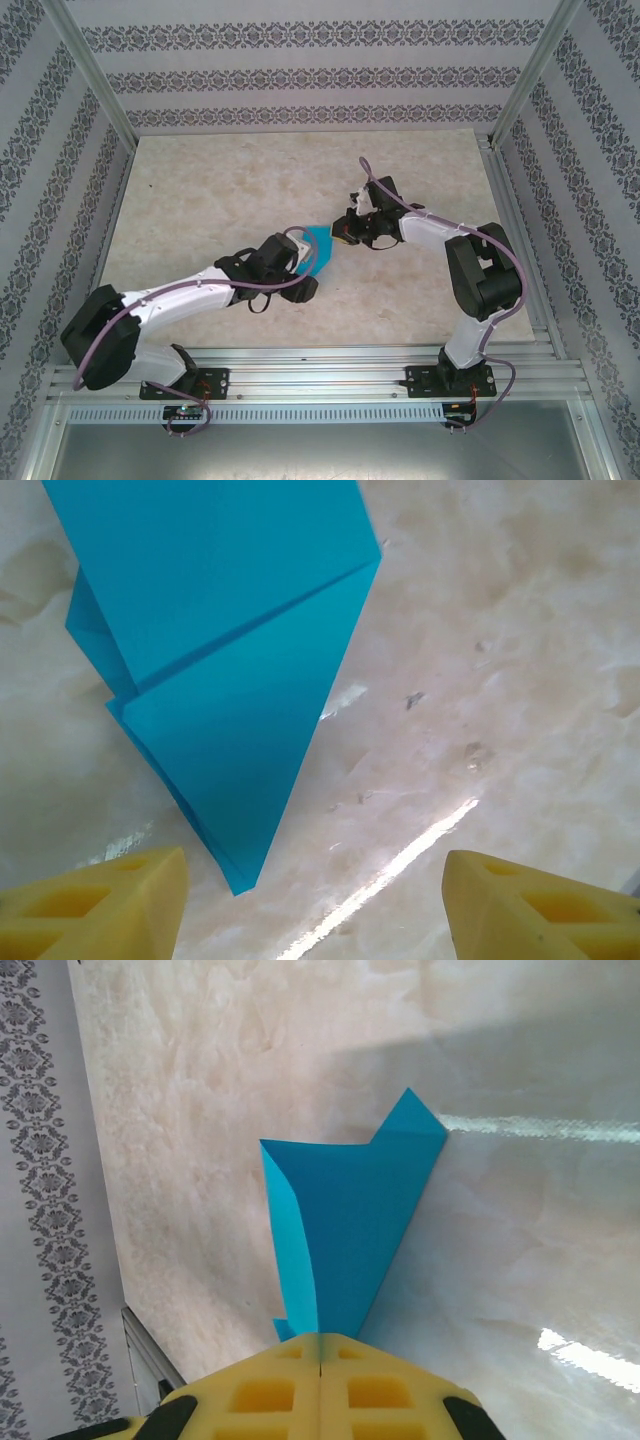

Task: Fold a paper plane with a square sheet of paper (fold left side to right side)
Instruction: Fold the wing for the fifth time at the center of the table.

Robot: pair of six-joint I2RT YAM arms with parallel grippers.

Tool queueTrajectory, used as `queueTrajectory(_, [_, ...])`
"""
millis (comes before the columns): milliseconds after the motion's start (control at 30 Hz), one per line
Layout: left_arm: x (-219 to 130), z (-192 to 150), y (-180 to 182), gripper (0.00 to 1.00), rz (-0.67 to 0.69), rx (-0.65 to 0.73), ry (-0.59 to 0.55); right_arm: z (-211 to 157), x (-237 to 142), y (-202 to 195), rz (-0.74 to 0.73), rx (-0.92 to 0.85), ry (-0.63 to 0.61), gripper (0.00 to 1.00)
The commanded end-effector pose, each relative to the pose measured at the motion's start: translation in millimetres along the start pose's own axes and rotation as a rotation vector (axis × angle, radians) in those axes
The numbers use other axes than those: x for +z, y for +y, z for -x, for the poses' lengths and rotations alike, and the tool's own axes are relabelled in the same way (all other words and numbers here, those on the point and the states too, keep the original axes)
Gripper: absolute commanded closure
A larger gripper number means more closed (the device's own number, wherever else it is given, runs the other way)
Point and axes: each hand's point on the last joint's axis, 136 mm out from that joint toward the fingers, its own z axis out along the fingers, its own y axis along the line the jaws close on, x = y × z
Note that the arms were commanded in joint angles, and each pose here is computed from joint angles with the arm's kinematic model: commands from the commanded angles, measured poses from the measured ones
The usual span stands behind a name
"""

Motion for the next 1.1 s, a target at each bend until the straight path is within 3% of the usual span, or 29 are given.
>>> queueTrajectory(0, [6, 21, 2, 0.30, 0.074, 0.051, -0.042, -1, 3, -1, -0.044, 0.051, 0.018, 1.00])
queueTrajectory(533, [52, 27, 3, 0.34, 0.233, 0.130, -0.007, -2, 19, -8, -0.059, 0.089, 0.045, 1.00])
queueTrajectory(833, [55, 32, 20, 0.46, 0.360, 0.139, -0.003, -2, 25, -12, -0.067, 0.098, 0.061, 1.00])
queueTrajectory(1067, [59, 28, 22, 0.64, 0.363, 0.143, 0.010, 0, 29, -13, -0.078, 0.101, 0.061, 1.00])
